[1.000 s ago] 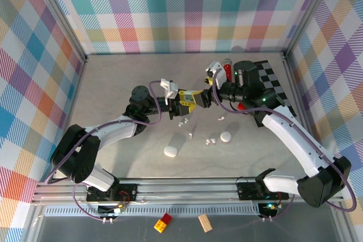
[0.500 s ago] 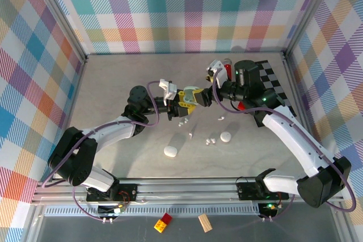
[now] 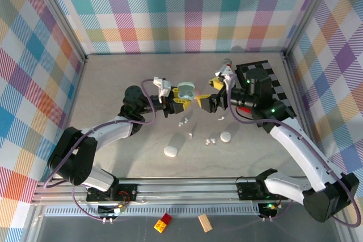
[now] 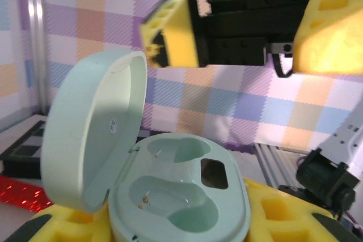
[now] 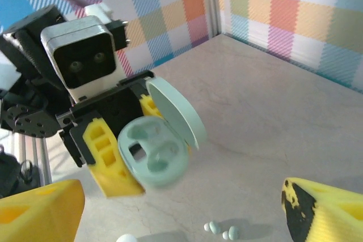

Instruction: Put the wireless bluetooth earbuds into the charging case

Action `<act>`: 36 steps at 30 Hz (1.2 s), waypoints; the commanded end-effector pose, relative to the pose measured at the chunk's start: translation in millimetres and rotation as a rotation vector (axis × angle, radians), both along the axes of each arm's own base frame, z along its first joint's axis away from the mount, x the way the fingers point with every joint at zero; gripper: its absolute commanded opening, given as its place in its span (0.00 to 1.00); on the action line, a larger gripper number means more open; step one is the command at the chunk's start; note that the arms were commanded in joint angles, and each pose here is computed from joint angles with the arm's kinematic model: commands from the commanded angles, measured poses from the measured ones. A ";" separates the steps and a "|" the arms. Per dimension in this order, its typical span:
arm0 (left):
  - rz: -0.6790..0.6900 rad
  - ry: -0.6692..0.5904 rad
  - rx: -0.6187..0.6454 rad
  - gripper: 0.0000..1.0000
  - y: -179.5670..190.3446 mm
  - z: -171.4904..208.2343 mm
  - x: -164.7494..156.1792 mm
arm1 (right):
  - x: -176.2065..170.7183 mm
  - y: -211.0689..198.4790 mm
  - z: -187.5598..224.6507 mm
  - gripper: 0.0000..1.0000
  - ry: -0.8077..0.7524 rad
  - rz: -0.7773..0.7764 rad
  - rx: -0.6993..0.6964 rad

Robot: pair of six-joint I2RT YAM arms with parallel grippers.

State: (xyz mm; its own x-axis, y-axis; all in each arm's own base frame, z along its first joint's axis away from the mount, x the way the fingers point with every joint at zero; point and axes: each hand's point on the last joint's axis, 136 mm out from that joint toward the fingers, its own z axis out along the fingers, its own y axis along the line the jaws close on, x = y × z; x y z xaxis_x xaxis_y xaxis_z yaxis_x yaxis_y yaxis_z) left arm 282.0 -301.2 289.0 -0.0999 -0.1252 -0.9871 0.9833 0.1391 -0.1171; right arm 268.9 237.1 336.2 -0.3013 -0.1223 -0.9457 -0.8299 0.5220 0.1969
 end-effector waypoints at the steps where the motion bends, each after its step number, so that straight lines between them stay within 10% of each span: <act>1: 0.049 -0.038 -0.046 0.29 20.3 11.2 3.3 | 15.0 -20.9 9.5 0.89 0.063 -0.099 0.177; 18: 0.172 -0.044 -0.043 0.29 57.1 12.1 9.5 | 53.8 7.4 -207.8 0.73 0.896 -0.304 0.061; 36: 0.205 -0.053 -0.002 0.28 60.7 6.0 7.6 | 60.3 65.7 -283.1 0.55 1.046 -0.276 -0.051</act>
State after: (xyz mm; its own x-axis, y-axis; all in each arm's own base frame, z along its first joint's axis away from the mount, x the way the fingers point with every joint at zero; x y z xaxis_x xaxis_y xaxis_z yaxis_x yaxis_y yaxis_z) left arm 293.7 -244.9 290.6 -0.0637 -0.1465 -0.9872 0.9386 0.3273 -0.1091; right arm 325.5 290.8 46.8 -0.9801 0.0562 -0.1905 -0.0932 0.7165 0.6913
